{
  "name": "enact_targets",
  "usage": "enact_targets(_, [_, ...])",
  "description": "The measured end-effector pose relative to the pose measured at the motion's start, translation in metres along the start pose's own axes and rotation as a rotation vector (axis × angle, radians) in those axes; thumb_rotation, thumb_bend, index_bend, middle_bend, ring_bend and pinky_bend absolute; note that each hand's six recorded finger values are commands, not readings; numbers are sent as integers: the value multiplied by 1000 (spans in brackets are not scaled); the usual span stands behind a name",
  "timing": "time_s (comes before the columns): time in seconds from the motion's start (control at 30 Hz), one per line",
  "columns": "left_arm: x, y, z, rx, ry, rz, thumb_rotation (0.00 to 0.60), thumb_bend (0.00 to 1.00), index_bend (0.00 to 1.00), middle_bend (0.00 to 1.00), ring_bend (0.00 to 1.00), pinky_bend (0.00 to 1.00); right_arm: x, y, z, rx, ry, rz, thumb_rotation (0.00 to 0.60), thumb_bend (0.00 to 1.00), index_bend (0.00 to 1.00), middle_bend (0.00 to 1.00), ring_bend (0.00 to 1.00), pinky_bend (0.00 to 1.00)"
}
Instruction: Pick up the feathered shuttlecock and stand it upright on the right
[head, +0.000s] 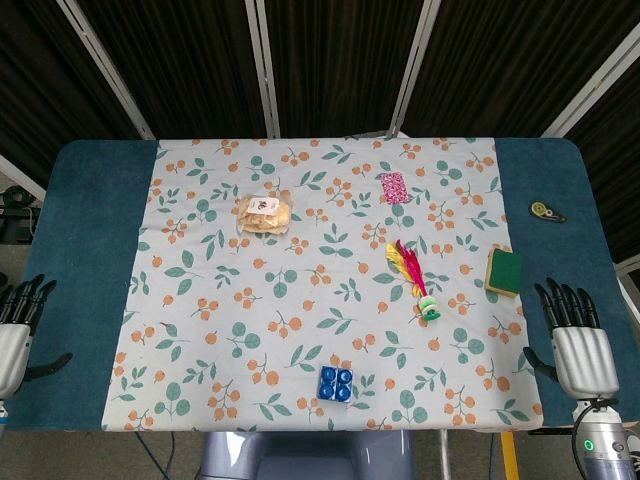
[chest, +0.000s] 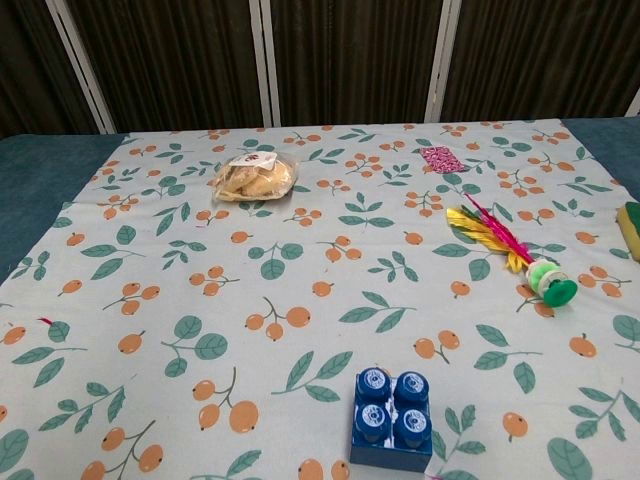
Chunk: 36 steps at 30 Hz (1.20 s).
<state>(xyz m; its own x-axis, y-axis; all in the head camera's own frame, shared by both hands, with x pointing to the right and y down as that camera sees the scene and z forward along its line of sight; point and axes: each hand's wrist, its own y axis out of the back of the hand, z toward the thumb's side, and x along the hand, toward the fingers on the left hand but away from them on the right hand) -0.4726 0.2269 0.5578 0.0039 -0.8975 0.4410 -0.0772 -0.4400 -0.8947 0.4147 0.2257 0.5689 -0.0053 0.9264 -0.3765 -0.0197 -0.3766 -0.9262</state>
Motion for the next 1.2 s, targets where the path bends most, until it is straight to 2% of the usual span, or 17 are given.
enact_targets(0.3, [0, 0, 0, -4, -2, 0, 600, 114, 0, 0, 0, 0, 0, 0, 1, -7, 5, 6, 600, 142, 57, 0, 0, 0])
enact_targets(0.63, [0, 1, 0, -2, 1, 4, 600, 115, 0, 0, 0, 0, -11, 2, 9, -40, 9, 11, 600, 141, 115, 0, 0, 0])
enact_targets(0.8, [0, 1, 1, -8, 0, 5, 600, 114, 0, 0, 0, 0, -39, 5, 24, -69, 10, 26, 600, 142, 129, 0, 0, 0])
enact_targets(0.97, [0, 3, 1, -26, -2, 17, 600, 115, 0, 0, 0, 0, -71, 4, 43, -126, -31, 48, 600, 141, 209, 0, 0, 0])
enact_targets(1.2, [0, 6, 0, -13, -13, 30, 600, 115, 0, 0, 0, 0, -118, -7, 105, -244, -53, 93, 600, 140, 275, 0, 0, 0])
